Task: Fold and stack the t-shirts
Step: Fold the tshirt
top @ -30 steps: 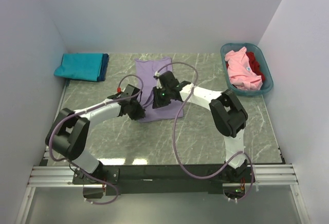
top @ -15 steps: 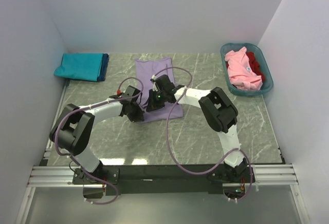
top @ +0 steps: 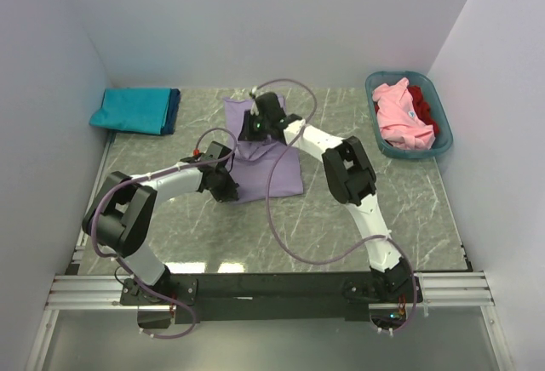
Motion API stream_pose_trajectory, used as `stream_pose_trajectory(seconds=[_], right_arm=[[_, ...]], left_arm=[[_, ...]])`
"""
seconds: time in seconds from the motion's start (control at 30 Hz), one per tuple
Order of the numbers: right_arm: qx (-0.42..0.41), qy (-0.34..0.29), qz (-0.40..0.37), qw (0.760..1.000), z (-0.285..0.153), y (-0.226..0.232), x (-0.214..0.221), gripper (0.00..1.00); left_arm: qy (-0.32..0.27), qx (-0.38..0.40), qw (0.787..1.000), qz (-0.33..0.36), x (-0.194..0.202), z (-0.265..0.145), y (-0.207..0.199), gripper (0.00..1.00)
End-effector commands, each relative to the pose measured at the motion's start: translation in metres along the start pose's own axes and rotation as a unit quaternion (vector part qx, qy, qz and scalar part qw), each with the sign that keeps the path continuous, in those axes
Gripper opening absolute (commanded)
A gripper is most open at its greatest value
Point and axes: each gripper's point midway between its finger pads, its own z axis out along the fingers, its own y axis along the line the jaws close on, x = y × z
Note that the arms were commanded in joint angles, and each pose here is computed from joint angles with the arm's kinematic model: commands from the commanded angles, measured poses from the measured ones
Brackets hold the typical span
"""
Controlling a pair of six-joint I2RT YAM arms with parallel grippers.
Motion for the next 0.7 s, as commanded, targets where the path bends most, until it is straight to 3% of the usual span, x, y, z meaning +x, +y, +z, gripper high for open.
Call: stream_pose_trajectory(seconds=[0.0, 0.1, 0.23, 0.47, 0.67], right_arm=[[0.03, -0.081, -0.026, 0.996, -0.016, -0.014, -0.08, 0.23], [0.036, -0.106, -0.024, 0.993, -0.038, -0.022, -0.107, 0.28], [0.016, -0.116, -0.015, 0.993, -0.077, -0.021, -0.111, 0.31], [-0.044, -0.034, -0.028, 0.998, -0.123, 0.001, -0.039, 0.3], [-0.093, 0.025, -0.007, 0.995, -0.108, 0.031, 0.034, 0.29]], left_arm=[[0.017, -0.026, 0.999, 0.012, 0.01, 0.002, 0.017, 0.09], [0.01, -0.018, 1.0, 0.013, 0.008, -0.001, 0.014, 0.1], [-0.003, -0.006, 1.0, 0.015, -0.001, -0.007, 0.006, 0.13], [-0.029, 0.032, 0.999, 0.013, -0.024, -0.026, -0.02, 0.14], [-0.017, 0.023, 1.0, 0.012, -0.018, -0.019, -0.014, 0.14]])
